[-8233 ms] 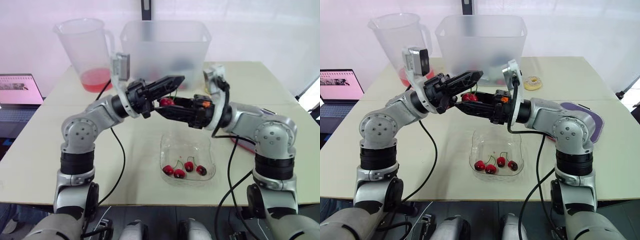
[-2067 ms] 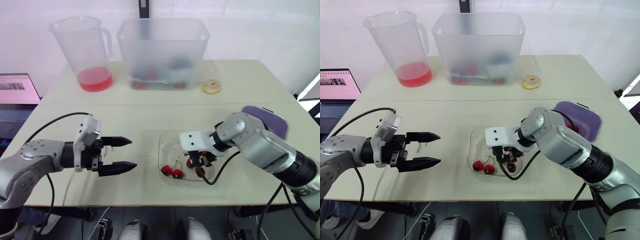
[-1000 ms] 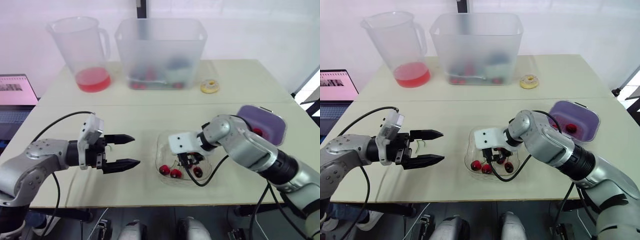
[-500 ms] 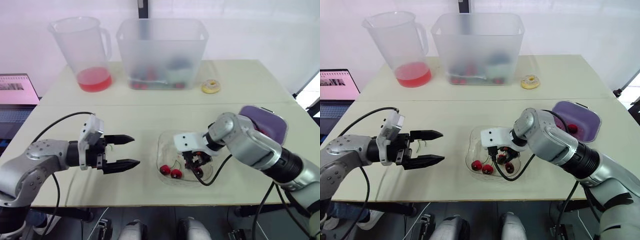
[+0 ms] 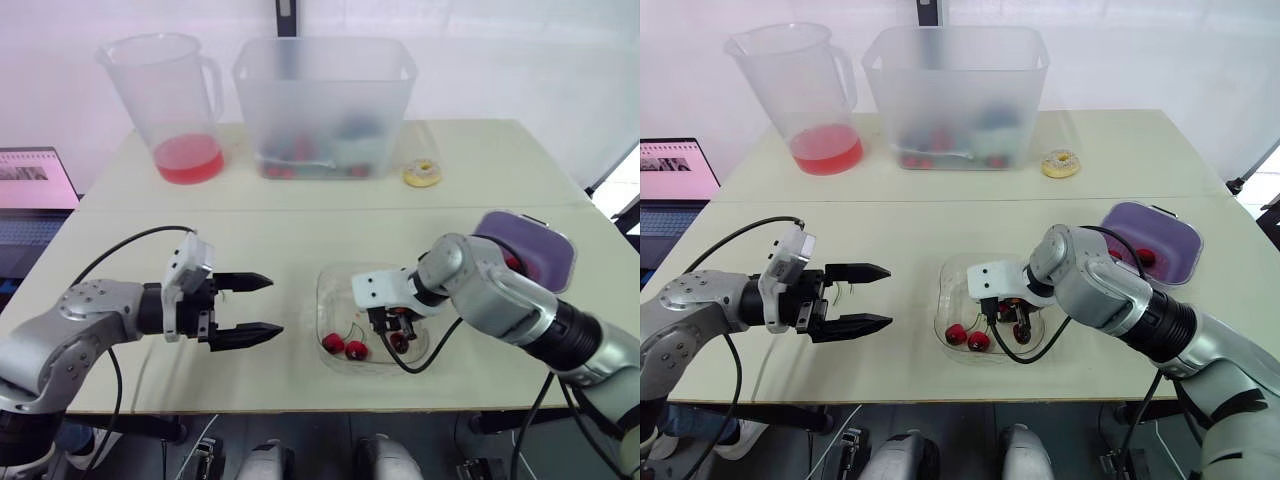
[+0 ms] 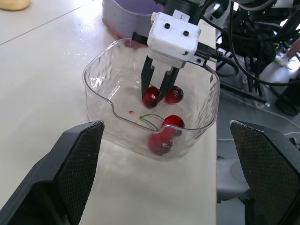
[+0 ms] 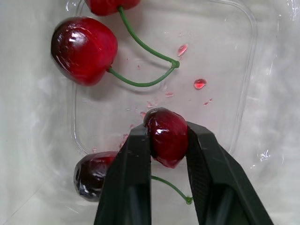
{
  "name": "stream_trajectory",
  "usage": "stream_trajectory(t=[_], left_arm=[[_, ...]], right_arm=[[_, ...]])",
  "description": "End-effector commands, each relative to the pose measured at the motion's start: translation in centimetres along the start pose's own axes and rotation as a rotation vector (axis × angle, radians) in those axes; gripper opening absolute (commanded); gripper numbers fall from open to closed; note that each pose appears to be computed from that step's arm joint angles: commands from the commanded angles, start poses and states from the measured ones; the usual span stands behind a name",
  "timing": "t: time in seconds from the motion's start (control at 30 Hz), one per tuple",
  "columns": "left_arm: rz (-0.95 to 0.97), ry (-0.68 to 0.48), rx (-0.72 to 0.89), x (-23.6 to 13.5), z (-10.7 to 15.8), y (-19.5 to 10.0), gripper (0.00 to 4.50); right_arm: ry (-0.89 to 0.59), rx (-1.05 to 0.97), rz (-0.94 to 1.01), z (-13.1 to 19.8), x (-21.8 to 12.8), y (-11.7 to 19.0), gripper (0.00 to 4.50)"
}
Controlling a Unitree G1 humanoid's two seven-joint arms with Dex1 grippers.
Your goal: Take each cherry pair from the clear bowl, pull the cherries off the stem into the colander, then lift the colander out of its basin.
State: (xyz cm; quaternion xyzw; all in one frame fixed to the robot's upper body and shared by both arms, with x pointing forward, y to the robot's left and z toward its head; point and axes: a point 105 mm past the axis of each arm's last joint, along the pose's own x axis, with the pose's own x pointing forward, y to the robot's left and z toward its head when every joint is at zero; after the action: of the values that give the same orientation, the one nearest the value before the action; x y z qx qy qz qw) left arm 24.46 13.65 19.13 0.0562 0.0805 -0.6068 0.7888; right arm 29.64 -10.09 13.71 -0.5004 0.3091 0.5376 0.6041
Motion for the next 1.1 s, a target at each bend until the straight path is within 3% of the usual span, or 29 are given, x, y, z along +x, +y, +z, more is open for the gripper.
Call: stream_trajectory(t=[0.03, 0.33, 0.43, 0.7, 0.9, 1.1], left_arm=[[-0.007, -0.007, 0.041, 0.1, 0.6, -0.2, 4.50], [-0.006, -0.009, 0.048, 0.2, 0.6, -0.1, 4.50], [0.001, -0.012, 0.058, 0.3, 0.7, 0.0, 4.50], [-0.001, -0.044, 0.065, 0.7, 1.0, 0.1, 4.50], [-0.011, -0.077, 0.076, 1.2, 1.8, 0.7, 4.50], [-0.034, -0.091, 0.080, 1.3, 2.1, 1.0, 4.50]], right_arm=[[-0.034, -0.133, -0.089, 1.8, -1.2, -1.5, 0.61], [-0.080, -0.515, -0.118, 5.0, -1.1, -2.8, 0.61], [-0.075, -0.471, -0.118, 4.7, -1.1, -3.4, 0.61], [-0.104, -0.479, -0.127, 4.9, -3.0, -3.2, 4.25], [-0.203, -0.249, -0.066, 4.0, -4.9, -1.5, 4.41], [-0.219, 0.033, -0.040, 2.1, -4.5, 0.2, 4.41]])
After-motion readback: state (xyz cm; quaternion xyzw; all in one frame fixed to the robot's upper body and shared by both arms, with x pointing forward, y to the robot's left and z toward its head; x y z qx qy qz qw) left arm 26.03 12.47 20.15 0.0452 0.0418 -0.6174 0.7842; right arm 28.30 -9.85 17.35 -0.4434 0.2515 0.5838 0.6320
